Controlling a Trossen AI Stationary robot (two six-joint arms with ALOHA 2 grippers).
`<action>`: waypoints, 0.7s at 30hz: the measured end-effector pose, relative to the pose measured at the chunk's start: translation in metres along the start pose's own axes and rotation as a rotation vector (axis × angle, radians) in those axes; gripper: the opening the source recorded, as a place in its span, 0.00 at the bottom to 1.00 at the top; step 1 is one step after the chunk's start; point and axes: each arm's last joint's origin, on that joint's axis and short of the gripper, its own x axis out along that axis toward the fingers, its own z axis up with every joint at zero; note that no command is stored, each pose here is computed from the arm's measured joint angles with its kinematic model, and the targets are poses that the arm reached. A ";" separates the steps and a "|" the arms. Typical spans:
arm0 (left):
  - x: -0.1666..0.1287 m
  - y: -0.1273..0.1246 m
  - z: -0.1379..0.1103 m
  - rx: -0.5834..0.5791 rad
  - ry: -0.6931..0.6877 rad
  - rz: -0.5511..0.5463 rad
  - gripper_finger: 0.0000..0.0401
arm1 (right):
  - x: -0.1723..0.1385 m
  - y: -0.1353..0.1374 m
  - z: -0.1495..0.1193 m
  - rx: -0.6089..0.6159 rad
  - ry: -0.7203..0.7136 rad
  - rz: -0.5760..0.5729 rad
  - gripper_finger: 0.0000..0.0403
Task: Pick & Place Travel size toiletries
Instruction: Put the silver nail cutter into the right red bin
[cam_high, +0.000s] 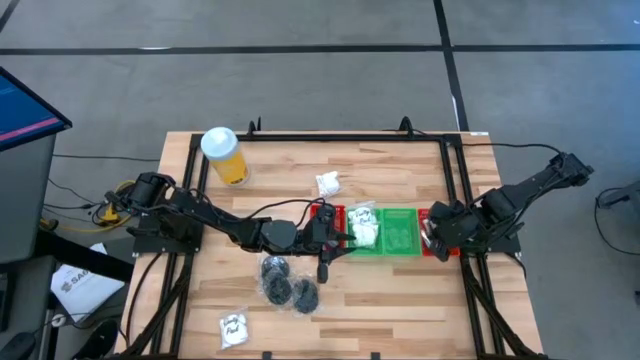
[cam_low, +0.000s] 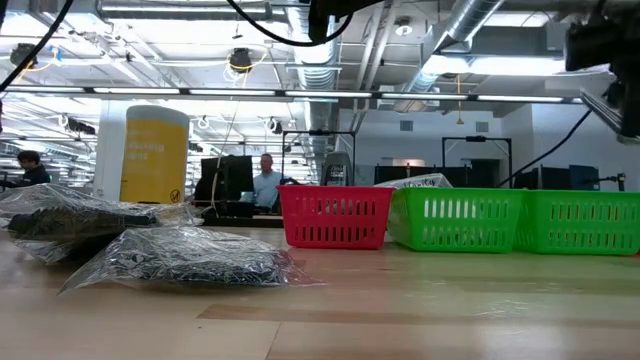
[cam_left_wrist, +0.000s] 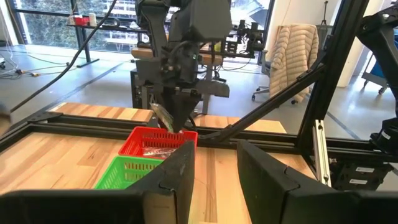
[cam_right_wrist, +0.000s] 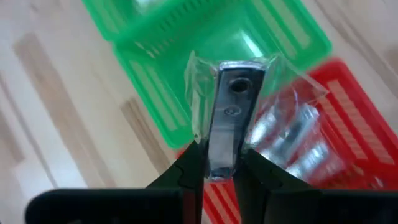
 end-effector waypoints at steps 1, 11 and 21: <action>0.000 0.000 0.000 0.000 0.000 0.000 0.28 | 0.000 -0.002 -0.001 0.010 0.013 -0.014 0.12; 0.000 0.000 0.000 0.001 0.002 0.000 0.28 | 0.000 -0.007 -0.007 0.071 0.113 -0.053 0.12; 0.000 0.000 0.000 0.001 0.003 0.000 0.28 | 0.001 -0.011 -0.008 0.001 0.169 -0.095 0.12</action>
